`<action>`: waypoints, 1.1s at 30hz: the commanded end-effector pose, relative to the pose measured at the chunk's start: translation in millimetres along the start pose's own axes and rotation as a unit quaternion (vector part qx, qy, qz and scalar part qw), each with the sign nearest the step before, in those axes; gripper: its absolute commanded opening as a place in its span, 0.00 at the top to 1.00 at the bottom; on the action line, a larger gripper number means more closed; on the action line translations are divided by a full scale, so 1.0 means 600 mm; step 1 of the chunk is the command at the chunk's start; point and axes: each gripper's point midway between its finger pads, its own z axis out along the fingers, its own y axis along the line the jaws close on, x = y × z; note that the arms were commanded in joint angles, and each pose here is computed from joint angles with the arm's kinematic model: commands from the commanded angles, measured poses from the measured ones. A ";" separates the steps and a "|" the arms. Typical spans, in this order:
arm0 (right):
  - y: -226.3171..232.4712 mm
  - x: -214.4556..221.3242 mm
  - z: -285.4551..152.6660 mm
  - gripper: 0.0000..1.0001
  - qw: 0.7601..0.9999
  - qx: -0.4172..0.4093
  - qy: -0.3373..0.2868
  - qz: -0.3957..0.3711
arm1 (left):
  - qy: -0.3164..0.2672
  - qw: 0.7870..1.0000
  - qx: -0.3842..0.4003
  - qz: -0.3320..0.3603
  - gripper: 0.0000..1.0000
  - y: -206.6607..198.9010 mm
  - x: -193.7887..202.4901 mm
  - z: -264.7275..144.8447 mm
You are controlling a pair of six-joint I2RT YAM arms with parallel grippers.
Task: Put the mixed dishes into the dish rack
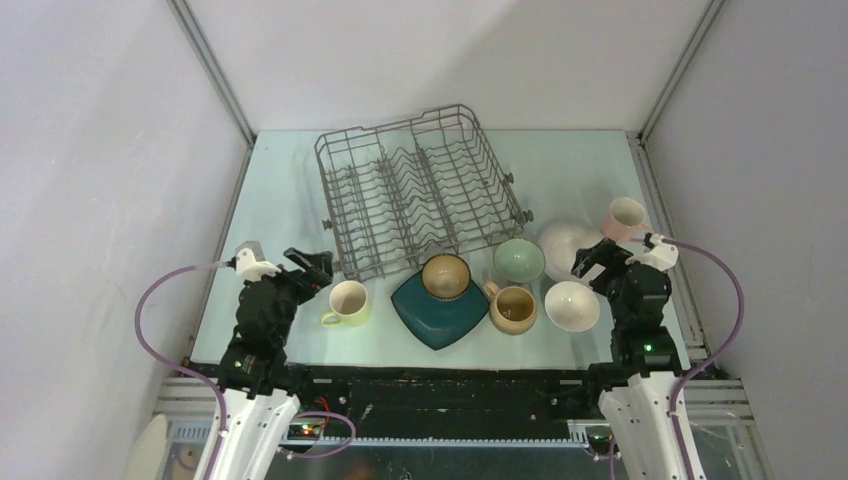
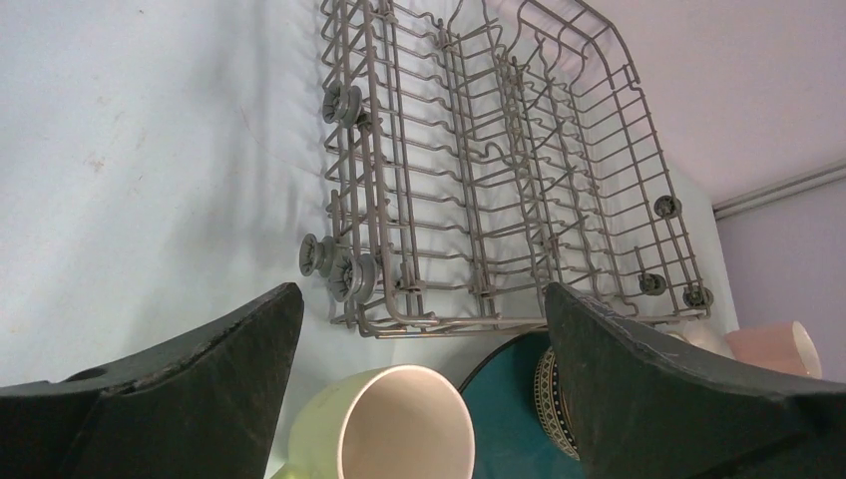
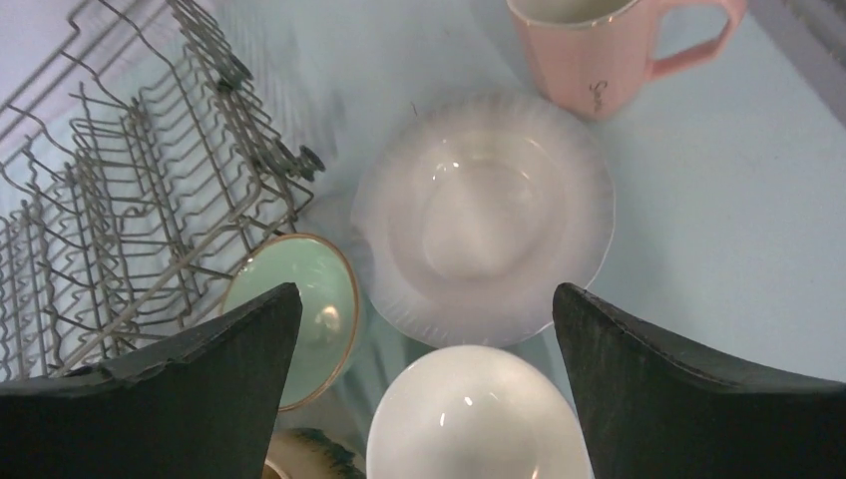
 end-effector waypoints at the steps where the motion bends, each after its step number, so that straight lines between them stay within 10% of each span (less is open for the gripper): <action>1: 0.010 0.003 0.014 0.00 1.000 0.001 0.024 0.018 | -0.008 1.000 0.006 -0.012 0.02 -0.008 -0.008 0.000; 11: -0.060 -0.033 0.053 0.00 0.980 0.159 0.079 0.094 | 0.011 0.999 0.043 -0.005 0.02 -0.031 0.004 0.010; 33: -0.126 0.063 0.067 0.00 0.951 0.167 0.151 0.212 | 0.055 0.998 0.009 -0.005 0.02 -0.014 0.029 0.011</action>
